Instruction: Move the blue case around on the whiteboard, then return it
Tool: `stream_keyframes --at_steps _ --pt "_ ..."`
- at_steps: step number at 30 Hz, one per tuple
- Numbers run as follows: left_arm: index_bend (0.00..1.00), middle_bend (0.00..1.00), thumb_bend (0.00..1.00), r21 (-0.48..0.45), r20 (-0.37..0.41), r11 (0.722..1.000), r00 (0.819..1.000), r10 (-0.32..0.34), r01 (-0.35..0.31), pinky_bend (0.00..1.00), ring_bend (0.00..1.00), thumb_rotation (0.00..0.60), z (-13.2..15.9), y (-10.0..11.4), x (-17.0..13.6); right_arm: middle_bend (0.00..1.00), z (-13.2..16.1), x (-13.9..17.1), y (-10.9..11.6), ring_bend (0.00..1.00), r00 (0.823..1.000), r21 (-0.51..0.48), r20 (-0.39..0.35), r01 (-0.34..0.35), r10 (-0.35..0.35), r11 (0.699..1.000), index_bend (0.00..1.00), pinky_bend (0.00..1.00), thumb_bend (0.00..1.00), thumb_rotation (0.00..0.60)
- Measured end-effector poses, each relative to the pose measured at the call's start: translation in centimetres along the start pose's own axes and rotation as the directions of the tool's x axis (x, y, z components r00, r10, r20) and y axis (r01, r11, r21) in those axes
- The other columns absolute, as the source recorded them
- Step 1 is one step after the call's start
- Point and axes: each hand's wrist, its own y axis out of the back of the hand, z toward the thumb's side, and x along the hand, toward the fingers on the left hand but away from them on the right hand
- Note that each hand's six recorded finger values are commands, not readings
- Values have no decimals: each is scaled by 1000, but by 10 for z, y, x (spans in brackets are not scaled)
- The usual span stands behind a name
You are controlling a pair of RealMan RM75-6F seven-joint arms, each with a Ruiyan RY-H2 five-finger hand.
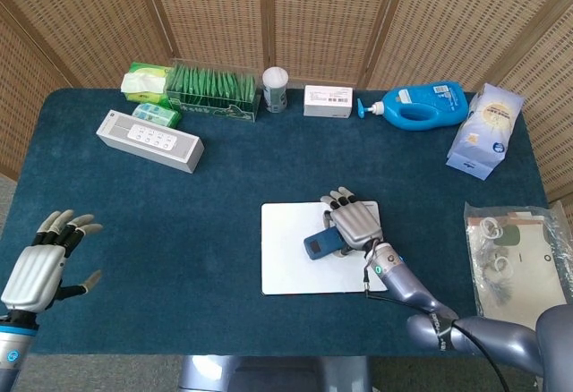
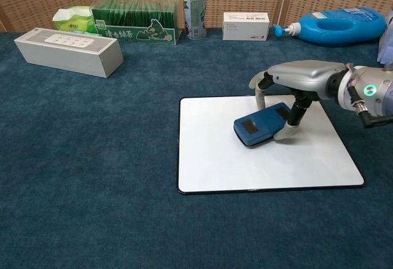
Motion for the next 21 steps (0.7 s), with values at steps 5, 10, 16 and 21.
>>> stream_keyframes --at_steps 5,10,16,21 --pt "228 194 332 1 -2 1000 1000 1 -1 0 65 600 -1 1 -1 140 2 -6 -3 0 1000 -6 3 -6 6 1000 614 0 0 600" --pt "227 194 333 3 0 1000 1000 1 -1 0 65 600 0 1 -1 140 -3 -8 -6 0 1000 1 16 -9 9 1000 615 0 0 600" --pt "227 194 333 5 10 1000 1000 1 -1 0 66 600 5 0 1 140 -23 -2 -5 0 998 20 58 -7 6 1000 614 0 0 600" --pt "227 194 333 5 14 1000 1000 0 0 0 65 600 7 0 2 140 -35 2 -1 0 997 31 82 -1 -2 1000 614 0 0 600"
